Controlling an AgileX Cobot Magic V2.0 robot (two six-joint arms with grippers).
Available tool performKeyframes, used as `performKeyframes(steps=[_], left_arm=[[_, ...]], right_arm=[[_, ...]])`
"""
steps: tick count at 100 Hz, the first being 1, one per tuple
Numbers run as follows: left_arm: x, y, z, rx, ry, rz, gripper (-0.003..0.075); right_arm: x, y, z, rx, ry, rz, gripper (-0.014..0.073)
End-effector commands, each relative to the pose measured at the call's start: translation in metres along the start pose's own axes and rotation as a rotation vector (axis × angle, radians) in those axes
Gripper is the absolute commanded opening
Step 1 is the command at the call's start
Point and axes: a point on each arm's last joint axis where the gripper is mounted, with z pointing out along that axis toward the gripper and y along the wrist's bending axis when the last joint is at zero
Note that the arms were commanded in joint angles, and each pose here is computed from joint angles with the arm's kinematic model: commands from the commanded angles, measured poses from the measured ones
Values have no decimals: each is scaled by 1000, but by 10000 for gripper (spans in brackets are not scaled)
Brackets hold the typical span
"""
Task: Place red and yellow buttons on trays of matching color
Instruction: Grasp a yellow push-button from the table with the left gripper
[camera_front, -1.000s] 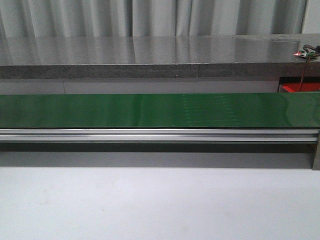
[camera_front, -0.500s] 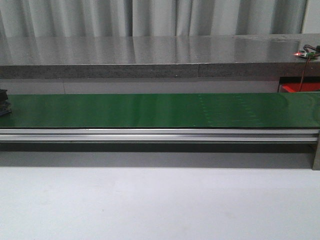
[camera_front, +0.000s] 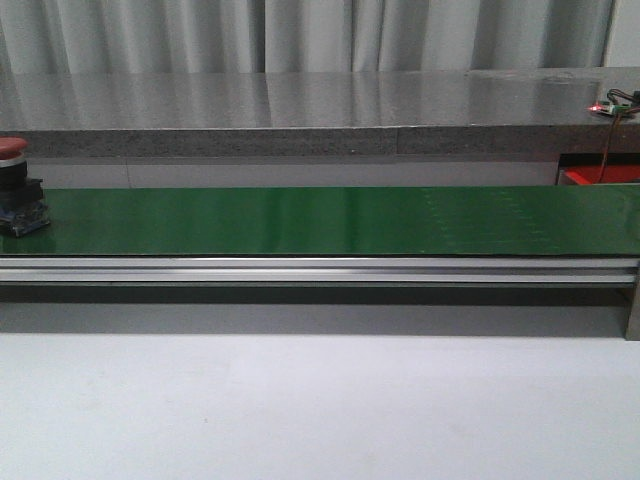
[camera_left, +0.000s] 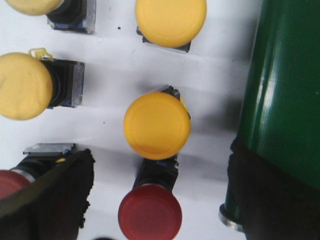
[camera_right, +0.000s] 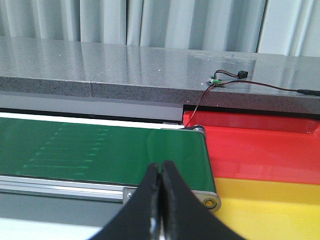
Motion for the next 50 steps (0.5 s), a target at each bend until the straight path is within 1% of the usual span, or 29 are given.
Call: performKeyframes(steps=[1,25,50], left_arm=[[-11,0,-25,-28,-122,-11,547],[-12,2,0,0,-82,-26,547],[-17,4,9,-12,-113,-29,547]], right_arm=[[-14,1,-3,-6,-111,-6,-72],[-14,1,-3,-6,-111,-6,-72],[-14,1,-3,-6,-111,-6,-72]])
